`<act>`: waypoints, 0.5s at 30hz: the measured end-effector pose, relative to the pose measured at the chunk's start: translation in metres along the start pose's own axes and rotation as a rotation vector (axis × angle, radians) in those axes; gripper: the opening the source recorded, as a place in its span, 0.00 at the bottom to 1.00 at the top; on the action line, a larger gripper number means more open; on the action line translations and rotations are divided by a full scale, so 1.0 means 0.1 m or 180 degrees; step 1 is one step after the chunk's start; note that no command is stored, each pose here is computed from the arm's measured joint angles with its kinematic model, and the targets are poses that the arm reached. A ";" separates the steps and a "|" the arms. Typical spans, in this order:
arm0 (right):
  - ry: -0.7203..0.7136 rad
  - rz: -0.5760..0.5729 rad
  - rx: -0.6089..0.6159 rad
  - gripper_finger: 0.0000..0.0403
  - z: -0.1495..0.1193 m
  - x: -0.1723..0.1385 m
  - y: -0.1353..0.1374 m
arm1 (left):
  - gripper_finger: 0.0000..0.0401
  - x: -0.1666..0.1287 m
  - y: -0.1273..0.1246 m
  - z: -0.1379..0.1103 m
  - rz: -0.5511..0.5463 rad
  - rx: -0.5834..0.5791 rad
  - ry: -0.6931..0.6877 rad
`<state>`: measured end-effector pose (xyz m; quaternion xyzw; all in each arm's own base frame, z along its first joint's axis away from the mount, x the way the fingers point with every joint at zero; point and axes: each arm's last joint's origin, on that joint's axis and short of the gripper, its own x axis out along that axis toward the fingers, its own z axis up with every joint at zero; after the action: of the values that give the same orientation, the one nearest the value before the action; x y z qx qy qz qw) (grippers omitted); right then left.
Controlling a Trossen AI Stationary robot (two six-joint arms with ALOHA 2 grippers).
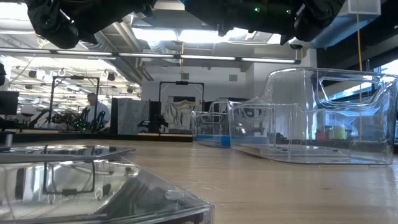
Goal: Pick & place jewel cases by type
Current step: Put the blue CD case into the top transparent bin
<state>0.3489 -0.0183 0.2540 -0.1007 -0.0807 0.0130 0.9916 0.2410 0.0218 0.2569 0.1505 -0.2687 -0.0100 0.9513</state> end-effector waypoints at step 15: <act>0.0091 -0.0105 0.0006 0.12 0.15 -0.08 -0.04 | 0.17 0.00 -0.01 -0.10 0.0043 -0.0050 0.0348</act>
<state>0.3389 -0.0193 0.2683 -0.0986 -0.0682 -0.0047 0.9928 0.2458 0.0235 0.2485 0.1414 -0.2173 0.0025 0.9658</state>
